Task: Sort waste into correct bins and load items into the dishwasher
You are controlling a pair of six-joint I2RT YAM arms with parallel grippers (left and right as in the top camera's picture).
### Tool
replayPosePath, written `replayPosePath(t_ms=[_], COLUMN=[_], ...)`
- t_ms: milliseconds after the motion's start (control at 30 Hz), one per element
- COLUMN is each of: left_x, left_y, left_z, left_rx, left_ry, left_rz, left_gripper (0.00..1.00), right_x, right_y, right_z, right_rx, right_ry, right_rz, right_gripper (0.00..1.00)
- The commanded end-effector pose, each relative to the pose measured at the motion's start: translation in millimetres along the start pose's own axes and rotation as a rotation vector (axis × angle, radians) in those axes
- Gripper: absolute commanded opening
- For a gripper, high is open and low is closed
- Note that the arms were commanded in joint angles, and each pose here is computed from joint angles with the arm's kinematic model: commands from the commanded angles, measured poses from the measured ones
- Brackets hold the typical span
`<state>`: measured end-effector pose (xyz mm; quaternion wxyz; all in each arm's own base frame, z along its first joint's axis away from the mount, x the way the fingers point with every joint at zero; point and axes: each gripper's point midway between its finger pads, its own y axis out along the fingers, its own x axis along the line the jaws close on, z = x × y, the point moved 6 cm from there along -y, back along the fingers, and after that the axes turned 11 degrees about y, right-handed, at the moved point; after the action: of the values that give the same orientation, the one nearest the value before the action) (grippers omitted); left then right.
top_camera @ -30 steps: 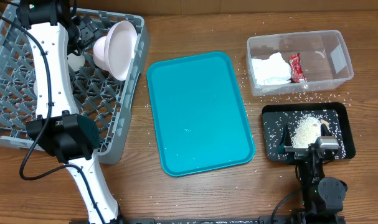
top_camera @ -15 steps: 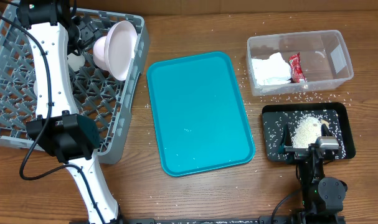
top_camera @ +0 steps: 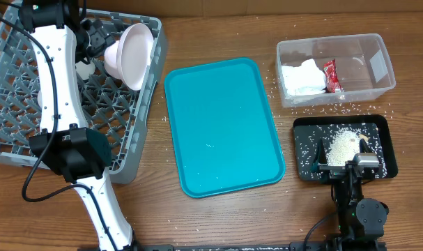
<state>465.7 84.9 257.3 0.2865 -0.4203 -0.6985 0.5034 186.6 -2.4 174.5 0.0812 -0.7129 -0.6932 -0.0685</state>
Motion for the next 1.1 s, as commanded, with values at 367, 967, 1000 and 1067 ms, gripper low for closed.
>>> replayPosePath(t_ms=[367, 967, 1000, 1067], left_x=[-73.1, -29.6, -26.6, -19.8], left_y=[-32.8, -36.7, -37.5, -40.0], left_z=[73.8, 199.2, 201.6, 208.3], left_rx=[-0.428, -0.623, -0.648, -0.718], left_ry=[0.595, 0.959, 0.95, 0.929], left_rz=[0.137, 0.136, 0.138, 0.148], left_gripper=[1.0, 1.0, 1.0, 1.0], right_x=[-2.0, -2.0, -2.0, -2.0], right_y=[-0.1, -0.1, -0.1, -0.1], right_z=[1.5, 1.5, 1.4, 1.5], right_rx=[-0.007, -0.007, -0.007, -0.007], right_ry=[-0.004, -0.004, -0.004, -0.004], right_rz=[0.011, 0.011, 0.011, 0.011], right_gripper=[1.0, 1.0, 1.0, 1.0])
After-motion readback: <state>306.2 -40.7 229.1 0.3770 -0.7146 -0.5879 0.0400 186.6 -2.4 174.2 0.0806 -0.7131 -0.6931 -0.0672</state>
